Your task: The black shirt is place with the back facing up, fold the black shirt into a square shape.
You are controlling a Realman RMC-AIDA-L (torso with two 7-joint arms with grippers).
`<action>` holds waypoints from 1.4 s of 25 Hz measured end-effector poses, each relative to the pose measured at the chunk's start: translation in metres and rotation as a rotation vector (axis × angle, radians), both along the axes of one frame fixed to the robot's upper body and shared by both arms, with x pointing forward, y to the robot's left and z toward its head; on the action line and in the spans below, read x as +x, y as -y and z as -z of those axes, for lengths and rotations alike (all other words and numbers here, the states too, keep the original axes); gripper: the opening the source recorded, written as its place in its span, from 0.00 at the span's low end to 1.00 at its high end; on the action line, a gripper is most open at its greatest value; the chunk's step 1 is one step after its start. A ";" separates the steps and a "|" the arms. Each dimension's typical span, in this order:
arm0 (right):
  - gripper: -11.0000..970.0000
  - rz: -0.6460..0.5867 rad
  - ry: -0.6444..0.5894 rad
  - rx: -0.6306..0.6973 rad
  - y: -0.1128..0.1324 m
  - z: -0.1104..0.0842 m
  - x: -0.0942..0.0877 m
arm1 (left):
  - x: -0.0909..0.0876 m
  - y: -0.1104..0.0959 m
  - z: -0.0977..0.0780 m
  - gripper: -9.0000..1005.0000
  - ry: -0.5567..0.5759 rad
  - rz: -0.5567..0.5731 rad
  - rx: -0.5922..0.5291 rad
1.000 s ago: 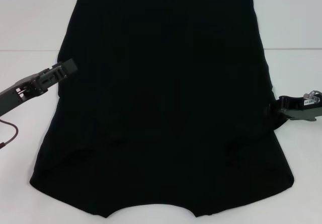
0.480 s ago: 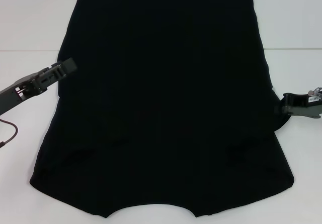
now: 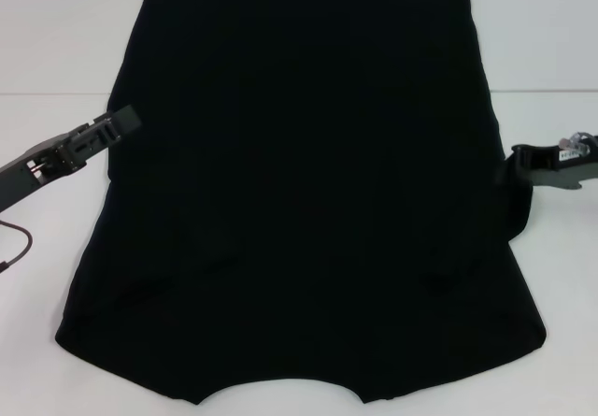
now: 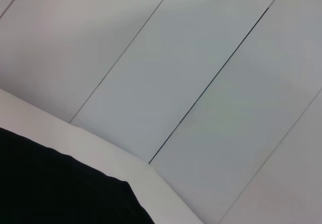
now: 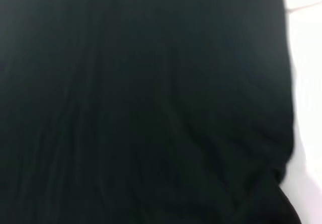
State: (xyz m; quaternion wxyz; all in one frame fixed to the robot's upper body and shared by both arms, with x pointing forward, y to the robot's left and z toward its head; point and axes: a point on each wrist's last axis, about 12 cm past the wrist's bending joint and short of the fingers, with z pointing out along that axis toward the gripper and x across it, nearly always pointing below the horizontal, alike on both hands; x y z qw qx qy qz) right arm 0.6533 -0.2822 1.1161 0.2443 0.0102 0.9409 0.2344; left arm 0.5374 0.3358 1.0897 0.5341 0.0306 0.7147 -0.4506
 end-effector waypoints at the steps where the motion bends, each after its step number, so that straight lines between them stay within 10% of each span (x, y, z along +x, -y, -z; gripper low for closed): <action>1: 0.04 -0.010 0.003 -0.004 -0.003 -0.002 0.002 | 0.000 0.000 0.000 0.56 0.001 -0.003 -0.001; 19: 0.06 -0.210 0.062 -0.138 -0.053 -0.007 0.013 | -0.008 -0.006 0.004 0.56 -0.004 -0.031 -0.008; 35: 0.09 -0.152 0.112 -0.125 -0.066 -0.010 0.024 | -0.008 -0.006 0.005 0.55 -0.007 -0.034 -0.010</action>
